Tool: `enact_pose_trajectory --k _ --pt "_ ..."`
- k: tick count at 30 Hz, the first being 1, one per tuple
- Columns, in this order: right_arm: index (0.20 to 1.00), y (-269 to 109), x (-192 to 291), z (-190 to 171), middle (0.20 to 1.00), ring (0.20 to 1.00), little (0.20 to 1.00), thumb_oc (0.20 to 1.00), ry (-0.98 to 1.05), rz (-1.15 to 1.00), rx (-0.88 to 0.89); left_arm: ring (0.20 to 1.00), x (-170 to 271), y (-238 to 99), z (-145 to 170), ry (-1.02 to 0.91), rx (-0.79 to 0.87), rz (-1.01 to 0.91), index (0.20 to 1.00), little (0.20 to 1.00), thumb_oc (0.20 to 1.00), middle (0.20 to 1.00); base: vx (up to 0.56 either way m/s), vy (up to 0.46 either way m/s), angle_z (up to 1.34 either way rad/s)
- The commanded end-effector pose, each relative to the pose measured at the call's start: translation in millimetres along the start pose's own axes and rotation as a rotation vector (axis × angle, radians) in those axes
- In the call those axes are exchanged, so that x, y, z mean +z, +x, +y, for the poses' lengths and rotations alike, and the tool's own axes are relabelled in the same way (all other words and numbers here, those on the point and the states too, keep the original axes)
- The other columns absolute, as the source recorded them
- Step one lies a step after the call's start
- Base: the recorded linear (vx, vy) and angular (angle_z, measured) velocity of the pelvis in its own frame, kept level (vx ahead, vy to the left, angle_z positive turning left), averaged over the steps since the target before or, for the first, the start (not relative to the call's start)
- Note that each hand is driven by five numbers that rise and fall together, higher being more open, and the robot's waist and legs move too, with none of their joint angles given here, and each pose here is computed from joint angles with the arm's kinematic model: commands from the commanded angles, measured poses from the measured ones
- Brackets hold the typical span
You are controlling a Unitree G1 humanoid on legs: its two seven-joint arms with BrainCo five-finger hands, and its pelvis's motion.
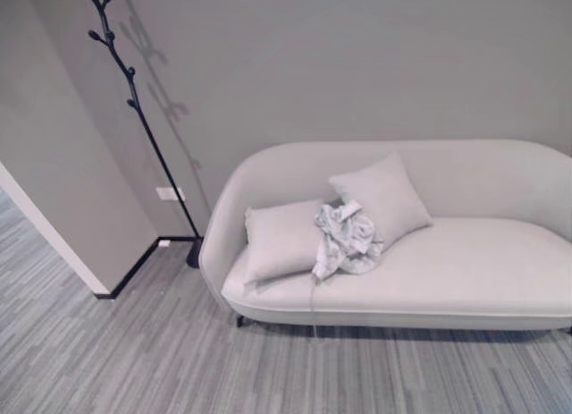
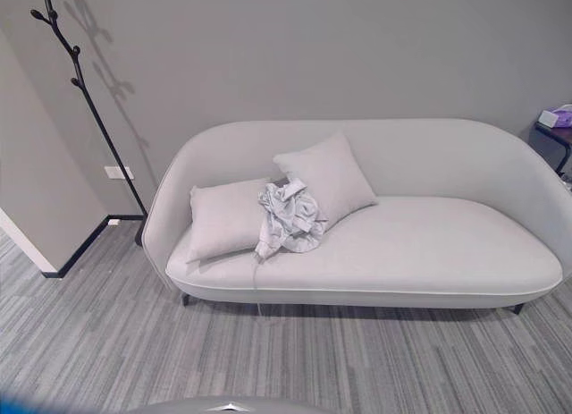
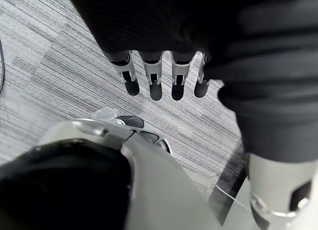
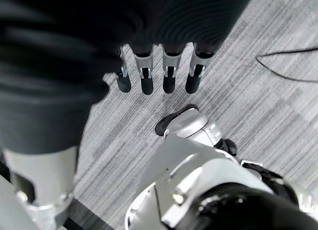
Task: Hang the clothes on the sofa on the clothes rack.
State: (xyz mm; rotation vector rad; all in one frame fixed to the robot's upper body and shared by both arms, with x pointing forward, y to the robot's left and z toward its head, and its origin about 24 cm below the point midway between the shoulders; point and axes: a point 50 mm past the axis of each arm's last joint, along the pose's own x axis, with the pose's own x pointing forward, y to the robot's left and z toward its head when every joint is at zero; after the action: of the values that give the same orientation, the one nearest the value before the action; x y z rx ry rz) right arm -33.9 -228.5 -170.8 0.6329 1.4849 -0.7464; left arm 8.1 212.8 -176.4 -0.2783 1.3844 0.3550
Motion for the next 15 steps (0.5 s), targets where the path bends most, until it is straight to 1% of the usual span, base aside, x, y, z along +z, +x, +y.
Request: enact_pose_trajectory --k 1,7,10,15 --pt "1.000 1.2 -0.4 27.5 1.000 1.000 1.000 1.000 -0.036 0.026 0.044 1.000 13.2 3.1 -17.4 0.068 -0.050 -0.018 1.000 1.000 1.000 1.000 0.00 0.000 0.00" --pt "1.000 1.4 0.6 29.5 1.000 1.000 1.000 1.000 -0.059 0.019 0.047 1.000 15.0 3.2 -17.6 0.094 -0.046 -0.027 1.000 1.000 1.000 1.000 0.00 0.000 0.00" --pt "1.000 1.4 2.4 31.0 1.000 1.000 1.000 1.000 -0.093 0.015 0.050 1.000 8.7 2.8 -17.2 0.153 -0.053 0.010 1.000 1.000 1.000 1.000 0.00 0.000 0.00" --pt "1.000 1.7 2.0 33.1 1.000 1.000 1.000 1.000 -0.130 0.017 0.056 1.000 9.3 2.7 -15.1 0.154 -0.047 0.012 1.000 1.000 1.000 1.000 0.00 0.000 0.00"
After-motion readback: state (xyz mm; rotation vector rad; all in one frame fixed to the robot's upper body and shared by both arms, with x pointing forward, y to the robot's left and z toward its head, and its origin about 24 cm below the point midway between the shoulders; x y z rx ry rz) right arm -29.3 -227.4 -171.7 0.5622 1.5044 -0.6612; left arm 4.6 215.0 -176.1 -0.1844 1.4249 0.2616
